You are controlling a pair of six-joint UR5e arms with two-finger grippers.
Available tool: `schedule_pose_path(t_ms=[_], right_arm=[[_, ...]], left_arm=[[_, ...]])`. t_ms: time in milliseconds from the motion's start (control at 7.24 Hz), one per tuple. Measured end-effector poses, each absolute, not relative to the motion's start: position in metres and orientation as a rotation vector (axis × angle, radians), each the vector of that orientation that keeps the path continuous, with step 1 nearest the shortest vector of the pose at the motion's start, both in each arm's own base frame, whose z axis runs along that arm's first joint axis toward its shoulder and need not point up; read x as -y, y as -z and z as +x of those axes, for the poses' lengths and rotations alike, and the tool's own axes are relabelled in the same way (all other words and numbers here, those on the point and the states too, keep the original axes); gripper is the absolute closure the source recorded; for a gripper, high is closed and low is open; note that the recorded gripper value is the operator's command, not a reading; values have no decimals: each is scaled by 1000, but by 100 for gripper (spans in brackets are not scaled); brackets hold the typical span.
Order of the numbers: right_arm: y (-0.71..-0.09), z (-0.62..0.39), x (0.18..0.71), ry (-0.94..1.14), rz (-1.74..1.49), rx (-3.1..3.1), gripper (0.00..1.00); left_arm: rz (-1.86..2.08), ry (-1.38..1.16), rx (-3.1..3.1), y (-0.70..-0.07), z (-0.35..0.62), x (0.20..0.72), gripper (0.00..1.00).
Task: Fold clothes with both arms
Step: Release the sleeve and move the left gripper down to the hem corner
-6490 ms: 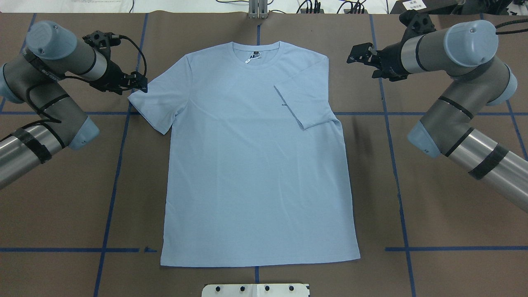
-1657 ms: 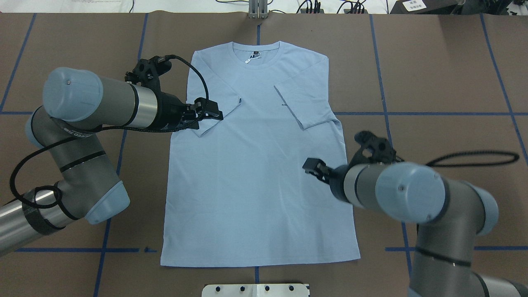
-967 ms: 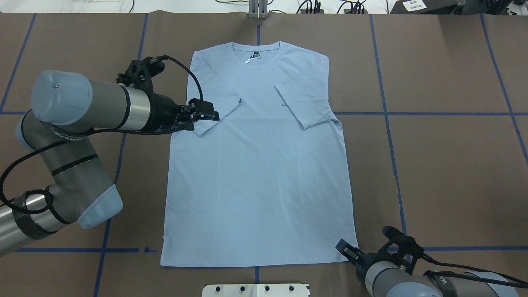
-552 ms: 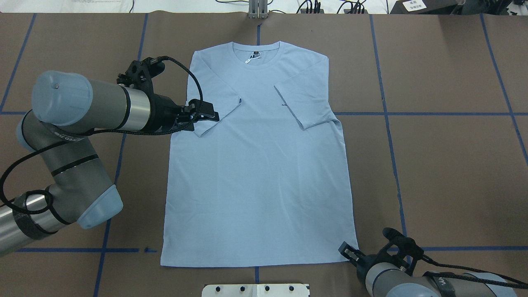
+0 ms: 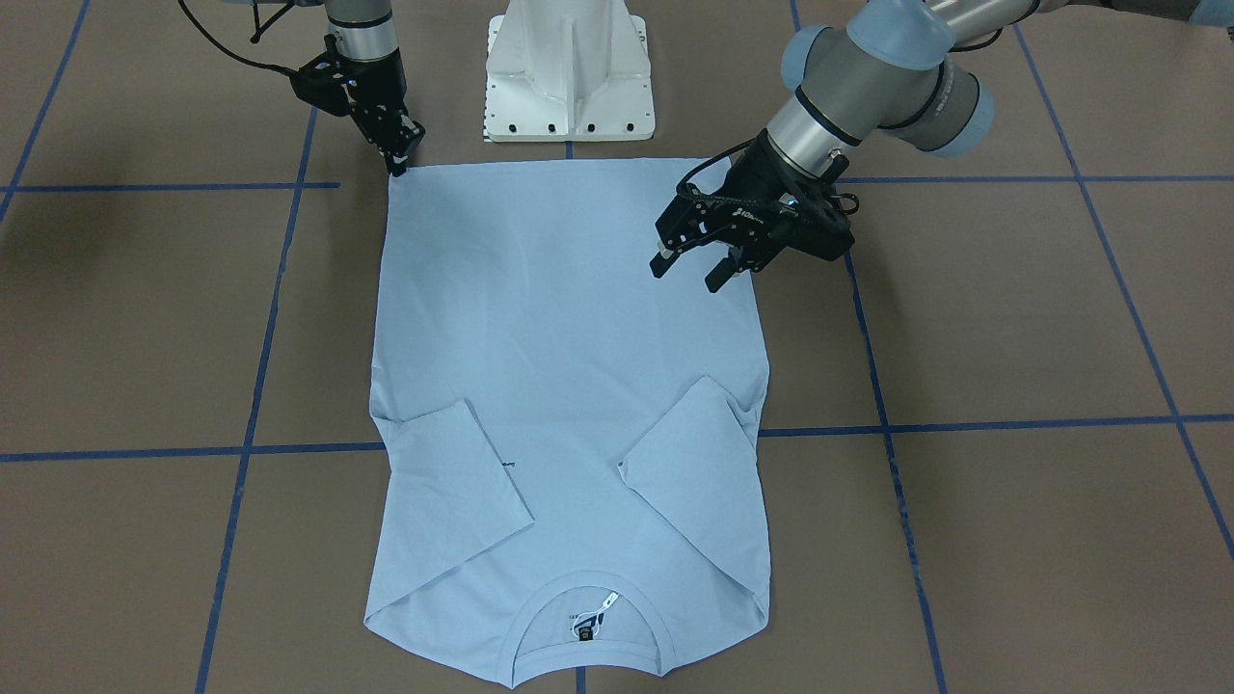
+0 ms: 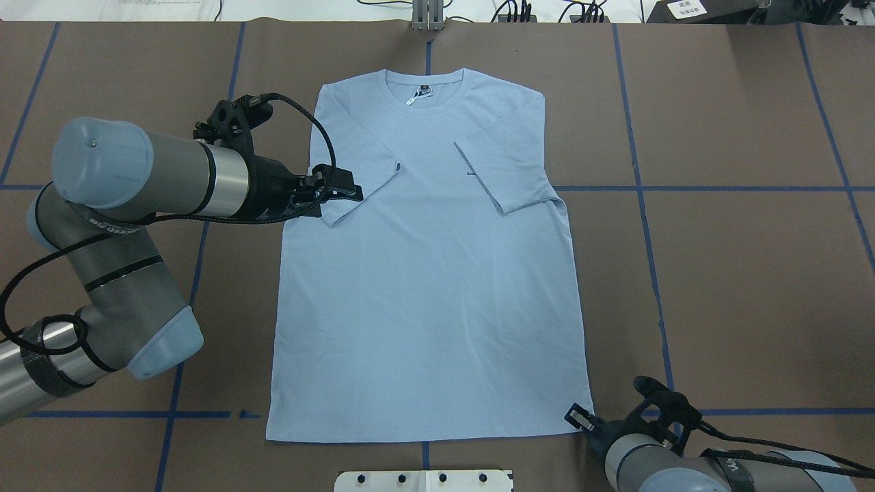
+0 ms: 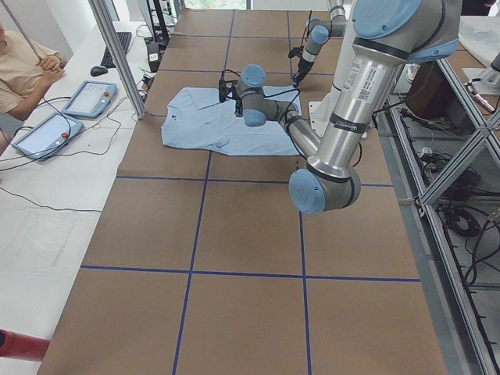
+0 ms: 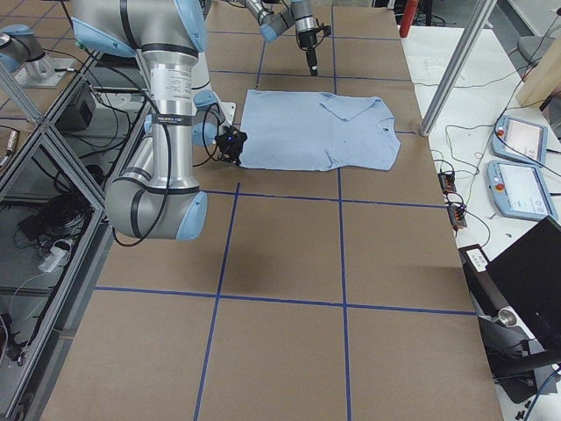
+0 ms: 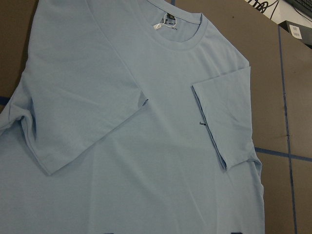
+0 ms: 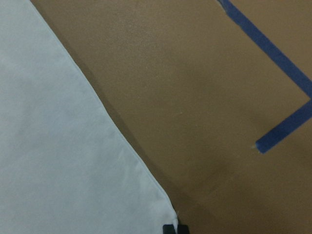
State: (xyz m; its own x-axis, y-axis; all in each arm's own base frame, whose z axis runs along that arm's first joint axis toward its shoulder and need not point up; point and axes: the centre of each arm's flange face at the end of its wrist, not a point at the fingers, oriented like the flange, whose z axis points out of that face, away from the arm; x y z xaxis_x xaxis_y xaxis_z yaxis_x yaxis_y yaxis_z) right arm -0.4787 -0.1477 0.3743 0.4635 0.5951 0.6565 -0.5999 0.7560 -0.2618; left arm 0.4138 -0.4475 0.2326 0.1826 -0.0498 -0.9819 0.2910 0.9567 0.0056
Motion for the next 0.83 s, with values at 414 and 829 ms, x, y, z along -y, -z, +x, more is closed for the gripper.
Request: schedule_pose_path(t_ms=[414,829], right_arm=[[-361,-474,148,-737,-5,831,100],[-355,-474,148,-738,-10,843,100]], left_arm=[[153,250,-1402,-223,425,418,0],[94,312,-1274,-277,458,279,12]])
